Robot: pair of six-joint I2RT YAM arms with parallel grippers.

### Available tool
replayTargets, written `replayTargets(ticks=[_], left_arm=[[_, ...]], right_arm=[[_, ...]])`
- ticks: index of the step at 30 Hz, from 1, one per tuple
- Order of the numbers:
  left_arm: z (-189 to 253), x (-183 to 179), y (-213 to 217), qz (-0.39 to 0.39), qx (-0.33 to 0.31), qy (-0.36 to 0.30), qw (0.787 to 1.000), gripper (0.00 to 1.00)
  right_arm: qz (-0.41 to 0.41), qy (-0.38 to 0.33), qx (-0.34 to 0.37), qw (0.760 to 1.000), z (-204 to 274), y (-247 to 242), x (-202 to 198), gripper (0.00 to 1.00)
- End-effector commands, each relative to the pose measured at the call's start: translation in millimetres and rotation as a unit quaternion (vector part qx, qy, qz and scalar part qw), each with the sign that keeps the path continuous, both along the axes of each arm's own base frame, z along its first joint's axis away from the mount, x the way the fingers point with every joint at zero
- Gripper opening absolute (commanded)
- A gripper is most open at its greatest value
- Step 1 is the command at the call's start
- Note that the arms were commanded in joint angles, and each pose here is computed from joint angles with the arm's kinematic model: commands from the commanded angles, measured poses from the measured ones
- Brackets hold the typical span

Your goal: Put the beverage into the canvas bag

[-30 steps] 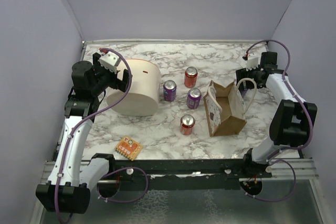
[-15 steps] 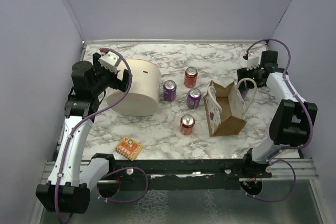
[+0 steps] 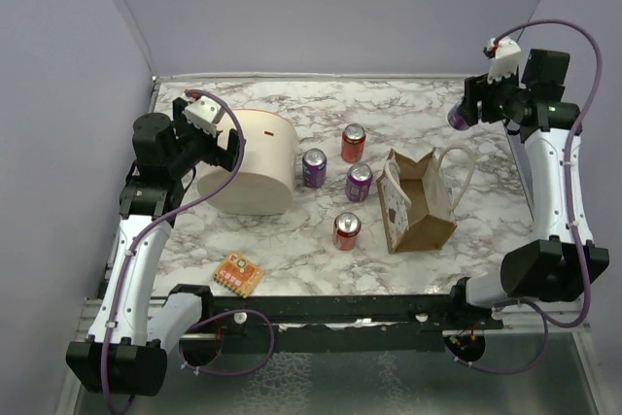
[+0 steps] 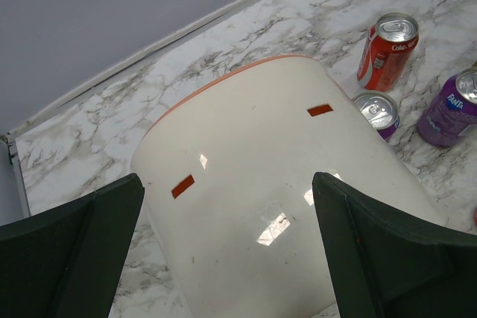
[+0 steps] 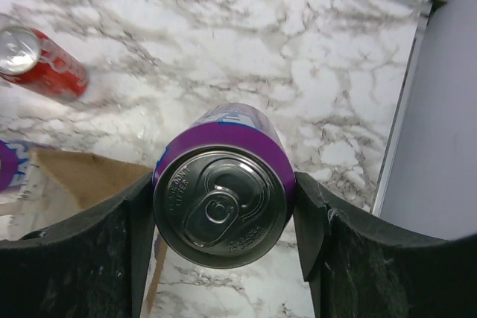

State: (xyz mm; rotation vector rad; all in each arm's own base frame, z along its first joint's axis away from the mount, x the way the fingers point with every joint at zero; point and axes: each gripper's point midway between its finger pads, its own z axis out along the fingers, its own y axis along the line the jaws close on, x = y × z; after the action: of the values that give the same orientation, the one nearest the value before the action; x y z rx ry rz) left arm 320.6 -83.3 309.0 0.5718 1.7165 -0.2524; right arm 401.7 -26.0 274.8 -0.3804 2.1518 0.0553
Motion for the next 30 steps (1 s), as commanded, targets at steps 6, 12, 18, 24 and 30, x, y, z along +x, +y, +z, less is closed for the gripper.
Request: replayTargets(ticks=[6,12,18,24,30], left_arm=[[2.1,-1.9,-1.1,-0.008,-0.002,-0.009,1.0,0.99],[0.9,0.7,-2.0,-0.009,-0.004,-0.004,1.0,0.99],[-3.3,2.5,-2.2,-0.01,-0.003,0.0,1.0,0.99],[-4.1,2.7,-2.1,-0.01,-0.003,0.001,1.0,0.99],[-5.0,1.8,-1.9,-0.009,-0.003,0.003,1.0,0.99]], right_arm=[[0.134,-0.088,0.071,0.984,101.4,61.8,-57.6,0.01],[0.196,-0.067,0.078,0.975,92.5,83.5,-90.5,0.01],[0.217,-0.025,0.06,0.974,64.6,87.3,-106.5,0.01],[0.23,0.013,0.038,0.972,36.9,93.7,-113.5,0.01],[0.23,0.037,0.018,0.972,18.8,104.2,-112.9,0.01]])
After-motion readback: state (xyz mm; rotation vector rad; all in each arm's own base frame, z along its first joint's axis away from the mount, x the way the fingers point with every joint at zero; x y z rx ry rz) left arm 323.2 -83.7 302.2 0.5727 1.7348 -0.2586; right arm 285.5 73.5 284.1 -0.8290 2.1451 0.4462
